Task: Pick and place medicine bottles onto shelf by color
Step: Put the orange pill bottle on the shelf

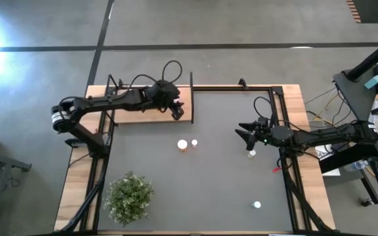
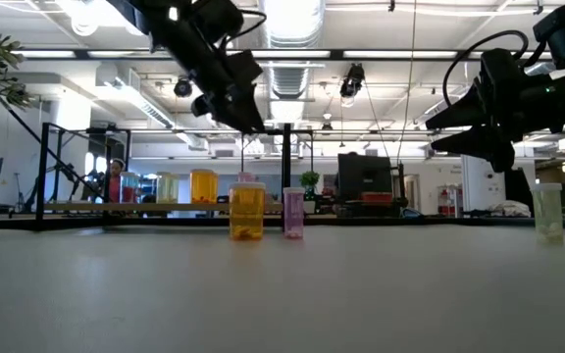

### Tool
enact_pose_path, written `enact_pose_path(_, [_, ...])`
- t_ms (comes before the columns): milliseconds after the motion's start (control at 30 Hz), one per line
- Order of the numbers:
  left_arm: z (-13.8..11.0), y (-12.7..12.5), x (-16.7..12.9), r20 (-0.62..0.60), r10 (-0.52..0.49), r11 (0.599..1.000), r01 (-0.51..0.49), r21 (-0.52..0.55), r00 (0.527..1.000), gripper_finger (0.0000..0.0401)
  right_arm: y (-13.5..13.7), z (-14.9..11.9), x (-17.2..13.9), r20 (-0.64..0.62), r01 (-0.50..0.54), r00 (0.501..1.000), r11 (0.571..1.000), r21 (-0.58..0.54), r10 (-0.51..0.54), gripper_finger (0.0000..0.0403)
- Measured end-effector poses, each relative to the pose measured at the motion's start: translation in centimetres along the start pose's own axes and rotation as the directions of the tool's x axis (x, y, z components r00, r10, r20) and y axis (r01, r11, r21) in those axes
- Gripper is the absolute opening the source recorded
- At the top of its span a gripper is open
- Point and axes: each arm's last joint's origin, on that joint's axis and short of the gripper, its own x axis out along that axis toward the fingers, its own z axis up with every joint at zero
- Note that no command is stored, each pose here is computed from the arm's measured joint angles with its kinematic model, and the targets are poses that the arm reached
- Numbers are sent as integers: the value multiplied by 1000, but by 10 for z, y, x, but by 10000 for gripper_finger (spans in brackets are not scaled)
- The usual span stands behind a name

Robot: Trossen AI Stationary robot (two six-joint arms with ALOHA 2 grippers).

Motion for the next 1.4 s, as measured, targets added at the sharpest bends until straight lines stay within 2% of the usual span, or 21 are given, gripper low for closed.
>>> enact_pose_path(167, [-6, -23, -13, -37, -72, 996, 74, 53, 997, 170, 0, 0, 0, 0, 0, 1000, 1000, 0, 0, 228])
enact_pose_path(400, [-23, -64, -22, -90, -189, 970, 200, 139, 978, 171, 0, 0, 0, 0, 0, 1000, 1000, 0, 0, 228])
enact_pose_path(500, [-34, -79, -24, -119, -222, 956, 241, 170, 968, 190, 0, 0, 0, 0, 0, 1000, 1000, 0, 0, 228])
enact_pose_path(633, [-46, -91, -27, -150, -250, 940, 276, 198, 957, 237, 0, 0, 0, 0, -1, 1000, 1000, 0, 1, 228])
enact_pose_path(733, [-57, -97, -27, -177, -258, 928, 294, 230, 950, 268, 0, 0, 0, 0, 0, 1000, 1000, 0, 0, 228])
enact_pose_path(867, [-72, -99, -25, -216, -253, 917, 305, 255, 943, 288, 0, 0, 0, 0, 0, 1000, 1000, 0, 0, 228])
enact_pose_path(1167, [-89, -104, -15, -107, -309, 917, 326, 230, 945, 291, 0, 0, 0, 0, 0, 1000, 1000, 0, 0, 228])
enact_pose_path(1400, [-101, -107, -15, -144, -310, 916, 336, 218, 940, 291, 0, 0, 0, 0, 0, 1000, 1000, 0, 0, 228])
